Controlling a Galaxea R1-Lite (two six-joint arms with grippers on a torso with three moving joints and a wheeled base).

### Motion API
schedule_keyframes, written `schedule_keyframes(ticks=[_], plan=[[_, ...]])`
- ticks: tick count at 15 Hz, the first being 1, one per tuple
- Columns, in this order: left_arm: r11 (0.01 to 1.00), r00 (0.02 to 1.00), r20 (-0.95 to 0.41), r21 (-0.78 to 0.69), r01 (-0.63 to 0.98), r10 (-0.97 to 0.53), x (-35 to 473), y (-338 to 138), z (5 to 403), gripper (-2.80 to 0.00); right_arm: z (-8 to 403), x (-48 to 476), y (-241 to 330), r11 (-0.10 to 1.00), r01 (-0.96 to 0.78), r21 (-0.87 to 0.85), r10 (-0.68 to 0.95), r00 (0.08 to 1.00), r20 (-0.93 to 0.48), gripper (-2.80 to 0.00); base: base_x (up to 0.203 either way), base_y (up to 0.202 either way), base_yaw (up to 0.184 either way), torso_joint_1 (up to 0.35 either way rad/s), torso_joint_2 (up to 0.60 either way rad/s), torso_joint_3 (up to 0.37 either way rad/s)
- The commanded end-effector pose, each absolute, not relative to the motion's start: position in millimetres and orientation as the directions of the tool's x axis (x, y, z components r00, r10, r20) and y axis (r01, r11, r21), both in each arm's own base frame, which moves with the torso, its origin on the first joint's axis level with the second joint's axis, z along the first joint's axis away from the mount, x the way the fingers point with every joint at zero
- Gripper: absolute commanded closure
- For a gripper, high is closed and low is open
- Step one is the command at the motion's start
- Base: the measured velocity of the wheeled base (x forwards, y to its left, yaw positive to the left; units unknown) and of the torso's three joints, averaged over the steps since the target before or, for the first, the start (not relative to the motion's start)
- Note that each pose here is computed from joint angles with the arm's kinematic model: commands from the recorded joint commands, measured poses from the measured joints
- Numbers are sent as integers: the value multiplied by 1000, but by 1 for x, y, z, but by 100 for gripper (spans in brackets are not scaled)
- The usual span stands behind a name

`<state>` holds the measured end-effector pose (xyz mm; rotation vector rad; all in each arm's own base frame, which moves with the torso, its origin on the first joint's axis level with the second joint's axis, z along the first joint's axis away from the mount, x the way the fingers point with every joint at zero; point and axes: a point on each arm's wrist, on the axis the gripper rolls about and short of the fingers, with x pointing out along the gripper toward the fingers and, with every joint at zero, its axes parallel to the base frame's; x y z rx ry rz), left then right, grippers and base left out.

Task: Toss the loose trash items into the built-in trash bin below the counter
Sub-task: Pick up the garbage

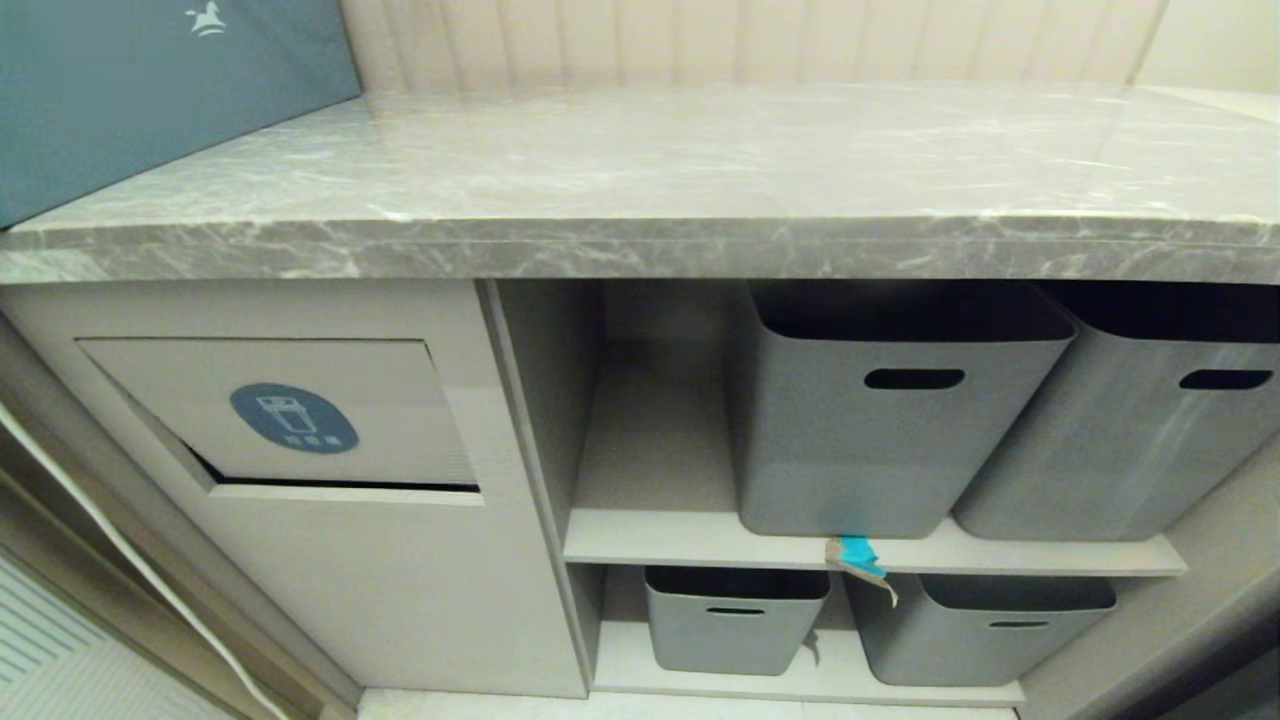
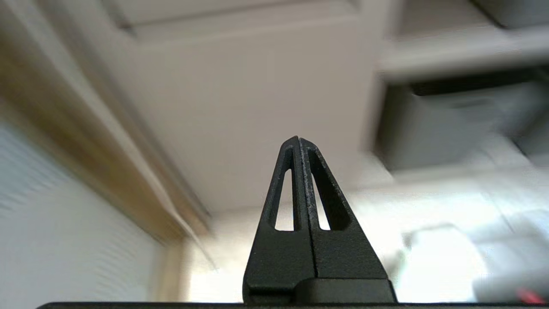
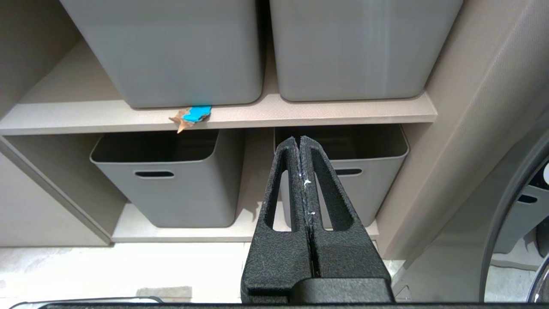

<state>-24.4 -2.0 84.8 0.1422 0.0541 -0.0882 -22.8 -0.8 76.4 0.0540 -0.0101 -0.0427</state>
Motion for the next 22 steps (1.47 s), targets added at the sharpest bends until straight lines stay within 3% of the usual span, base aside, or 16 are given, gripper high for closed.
schedule_keyframes(ticks=[1, 5, 8, 11, 13, 16, 18, 22], plan=[[987, 998, 45, 156, 30, -38, -24, -1, 83, 0, 76, -23, -1, 998, 43, 55, -43, 999, 6, 0, 0, 0, 0, 0, 0, 0], [988, 998, 21, 143, 53, -57, -24, -1, 80, 0, 81, -24, -1, 998, 44, 37, -45, 999, 25, 0, 0, 0, 0, 0, 0, 0], [995, 999, 7, 88, 50, -51, -23, -1, 76, 0, 135, -27, 0, 998, 22, 51, -25, 998, 64, 0, 0, 0, 0, 0, 0, 0], [997, 1000, 3, -83, -5, 5, -22, 0, 75, 0, 176, 16, 0, 986, 18, 165, 6, 990, -144, 0, 0, 0, 0, 0, 0, 0], [996, 1000, 3, -90, -9, 9, -22, 0, 75, 0, 178, 49, 2, 954, 2, 300, 95, 946, -309, 0, 0, 0, 0, 0, 0, 0], [996, 1000, 5, -90, -9, 9, -22, 0, 76, 0, 133, 67, 8, 843, 47, 536, 334, 736, -589, 0, 0, 0, 0, 0, 0, 0], [996, 1000, 5, -90, -9, 9, -22, 0, 76, 0, 110, 65, 11, 731, 200, 652, 431, 606, -669, 0, 0, 0, 0, 0, 0, 0], [996, 1000, 5, -90, -9, 9, -22, 0, 76, 0, 127, 87, 14, 437, 420, 795, 525, 598, -605, 0, 0, 0, 0, 0, 0, 0]])
